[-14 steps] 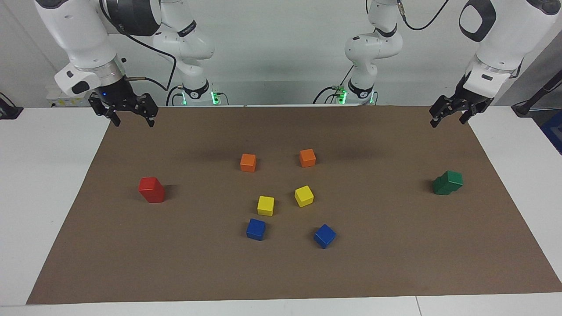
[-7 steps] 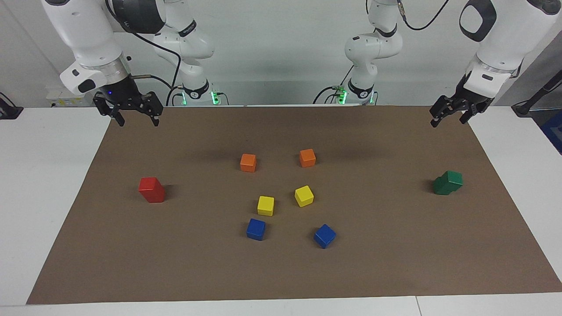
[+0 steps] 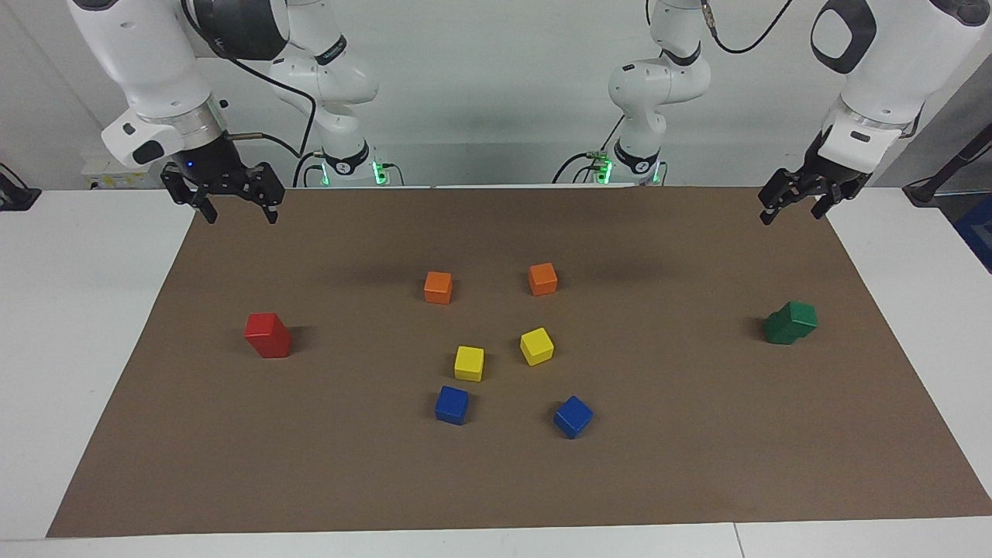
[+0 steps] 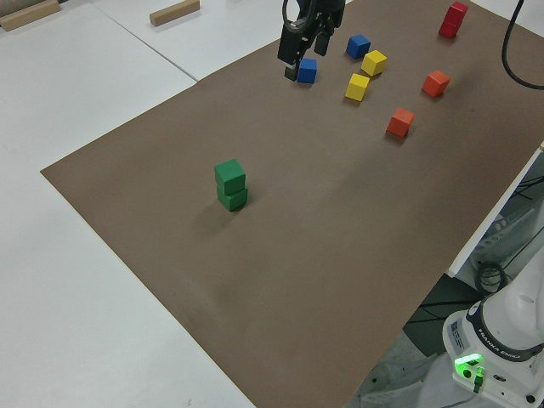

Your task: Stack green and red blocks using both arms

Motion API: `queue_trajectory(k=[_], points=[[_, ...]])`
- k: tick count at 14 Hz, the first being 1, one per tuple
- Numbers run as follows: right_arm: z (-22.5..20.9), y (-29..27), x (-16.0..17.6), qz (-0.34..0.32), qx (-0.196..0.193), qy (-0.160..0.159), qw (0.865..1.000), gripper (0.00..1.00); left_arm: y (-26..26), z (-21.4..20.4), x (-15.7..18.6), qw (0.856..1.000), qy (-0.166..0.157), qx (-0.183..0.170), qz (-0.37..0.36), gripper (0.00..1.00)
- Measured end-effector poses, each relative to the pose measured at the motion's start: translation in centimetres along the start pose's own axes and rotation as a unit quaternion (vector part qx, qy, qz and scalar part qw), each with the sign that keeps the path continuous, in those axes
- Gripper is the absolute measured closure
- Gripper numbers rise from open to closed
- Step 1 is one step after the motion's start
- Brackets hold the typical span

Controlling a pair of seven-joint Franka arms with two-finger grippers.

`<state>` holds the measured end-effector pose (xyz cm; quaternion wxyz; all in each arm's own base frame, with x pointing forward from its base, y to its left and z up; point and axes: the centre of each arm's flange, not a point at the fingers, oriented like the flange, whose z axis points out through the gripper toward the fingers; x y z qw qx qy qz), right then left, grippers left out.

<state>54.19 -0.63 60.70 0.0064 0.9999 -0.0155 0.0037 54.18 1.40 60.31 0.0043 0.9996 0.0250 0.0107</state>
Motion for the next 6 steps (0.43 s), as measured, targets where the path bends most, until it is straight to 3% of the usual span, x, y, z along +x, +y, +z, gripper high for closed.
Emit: queue_trajectory(k=[6], points=[[0.18, 0.18, -0.05, 0.002, 0.000, -0.004, 1.000, 0.00, -0.10, 0.00, 0.00, 1.000, 0.000, 0.000, -0.001, 0.00]])
